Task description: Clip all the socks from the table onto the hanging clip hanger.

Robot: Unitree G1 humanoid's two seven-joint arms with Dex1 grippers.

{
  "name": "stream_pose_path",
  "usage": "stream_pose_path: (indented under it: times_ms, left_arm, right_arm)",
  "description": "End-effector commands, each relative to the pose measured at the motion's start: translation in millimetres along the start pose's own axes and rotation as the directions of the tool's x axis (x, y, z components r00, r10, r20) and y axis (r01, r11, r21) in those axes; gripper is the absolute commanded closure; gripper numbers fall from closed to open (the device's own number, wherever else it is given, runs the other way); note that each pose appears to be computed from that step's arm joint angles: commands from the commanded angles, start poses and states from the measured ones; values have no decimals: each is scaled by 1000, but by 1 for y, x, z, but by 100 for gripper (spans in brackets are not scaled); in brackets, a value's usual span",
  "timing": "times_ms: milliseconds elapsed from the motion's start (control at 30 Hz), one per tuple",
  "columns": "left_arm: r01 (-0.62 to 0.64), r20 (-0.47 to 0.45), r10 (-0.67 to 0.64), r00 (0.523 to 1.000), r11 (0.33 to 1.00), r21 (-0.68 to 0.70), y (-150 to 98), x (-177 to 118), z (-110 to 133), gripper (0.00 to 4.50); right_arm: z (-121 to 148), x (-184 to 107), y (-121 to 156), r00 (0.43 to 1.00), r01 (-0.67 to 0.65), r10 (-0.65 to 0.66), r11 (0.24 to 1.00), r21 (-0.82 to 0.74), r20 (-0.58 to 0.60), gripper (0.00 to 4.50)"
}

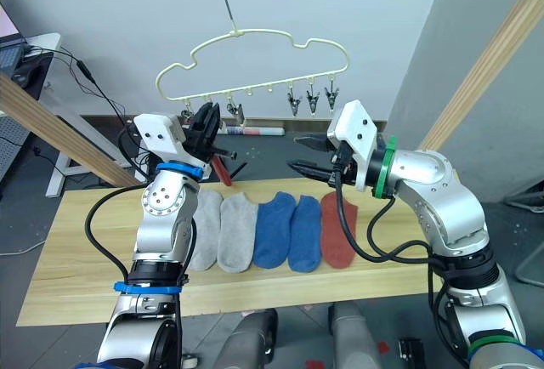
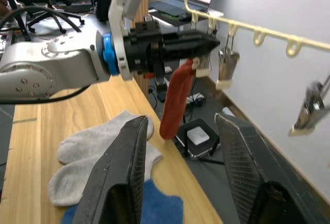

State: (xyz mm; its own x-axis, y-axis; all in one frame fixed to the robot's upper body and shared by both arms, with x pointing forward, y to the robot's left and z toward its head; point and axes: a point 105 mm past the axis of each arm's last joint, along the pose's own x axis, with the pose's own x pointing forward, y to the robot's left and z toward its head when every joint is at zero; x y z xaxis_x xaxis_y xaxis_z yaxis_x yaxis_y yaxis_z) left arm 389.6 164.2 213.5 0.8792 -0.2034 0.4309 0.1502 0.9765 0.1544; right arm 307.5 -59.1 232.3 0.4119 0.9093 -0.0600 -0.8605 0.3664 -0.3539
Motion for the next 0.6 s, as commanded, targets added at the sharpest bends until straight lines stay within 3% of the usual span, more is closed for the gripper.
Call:
stream_pose_path:
  times_ms: [33,100,267,433,600]
  left_arm:
    - [-15,33,15,999,1000,3,8,0,11,450]
    - [-17,37,17,999,1000,12,10,0,14,450]
    - [-13,35,12,999,1000,26,14,0,16,450]
    - [-20,20,19,1000,999,32,21,-1,15,450]
    - [-25,9,24,1000,999,33,25,-2,14,450]
  right_arm:
    - [0,-6,-3,998,56,-56,998,-34,-5,217]
    - [-20,-10,-7,991,117,-119,992,-40,-67,180]
    - [-88,-25,-23,906,341,-334,940,-20,-258,8]
    - [-139,-26,-15,847,405,-362,914,33,-389,3]
    - [-167,-15,-14,822,452,-373,887,95,-430,3]
